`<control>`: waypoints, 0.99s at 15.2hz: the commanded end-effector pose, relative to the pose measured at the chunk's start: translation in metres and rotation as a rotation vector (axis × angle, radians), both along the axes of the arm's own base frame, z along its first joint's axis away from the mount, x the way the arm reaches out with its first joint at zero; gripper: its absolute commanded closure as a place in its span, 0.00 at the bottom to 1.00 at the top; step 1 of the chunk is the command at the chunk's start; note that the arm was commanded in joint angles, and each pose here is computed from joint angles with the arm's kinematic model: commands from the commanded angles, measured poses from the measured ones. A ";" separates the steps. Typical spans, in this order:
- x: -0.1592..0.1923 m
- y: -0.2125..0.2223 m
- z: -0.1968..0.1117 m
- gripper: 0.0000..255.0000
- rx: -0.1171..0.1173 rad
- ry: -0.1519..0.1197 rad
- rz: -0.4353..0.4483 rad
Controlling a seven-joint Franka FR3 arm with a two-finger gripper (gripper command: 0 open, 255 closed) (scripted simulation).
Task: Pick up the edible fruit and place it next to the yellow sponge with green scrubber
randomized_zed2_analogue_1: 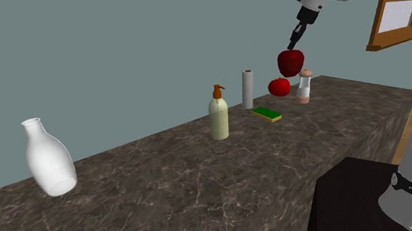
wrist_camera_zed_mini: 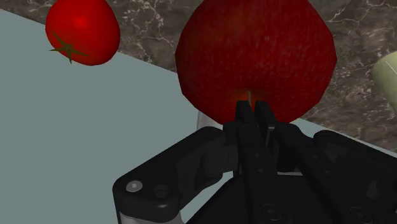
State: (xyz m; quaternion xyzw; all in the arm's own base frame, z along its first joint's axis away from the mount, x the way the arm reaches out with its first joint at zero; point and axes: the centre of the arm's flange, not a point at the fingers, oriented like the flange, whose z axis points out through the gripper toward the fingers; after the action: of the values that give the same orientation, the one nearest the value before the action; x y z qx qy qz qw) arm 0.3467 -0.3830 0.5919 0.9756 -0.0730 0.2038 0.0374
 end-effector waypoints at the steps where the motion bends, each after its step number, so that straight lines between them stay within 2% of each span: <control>1: -0.006 -0.037 -0.002 1.00 -0.002 0.000 0.001; 15: -0.006 -0.037 -0.076 1.00 -0.002 0.000 0.001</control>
State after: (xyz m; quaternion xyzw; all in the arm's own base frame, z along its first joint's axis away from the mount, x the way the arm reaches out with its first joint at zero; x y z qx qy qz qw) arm 0.3415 -0.4190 0.5210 0.9757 -0.0721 0.2035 0.0377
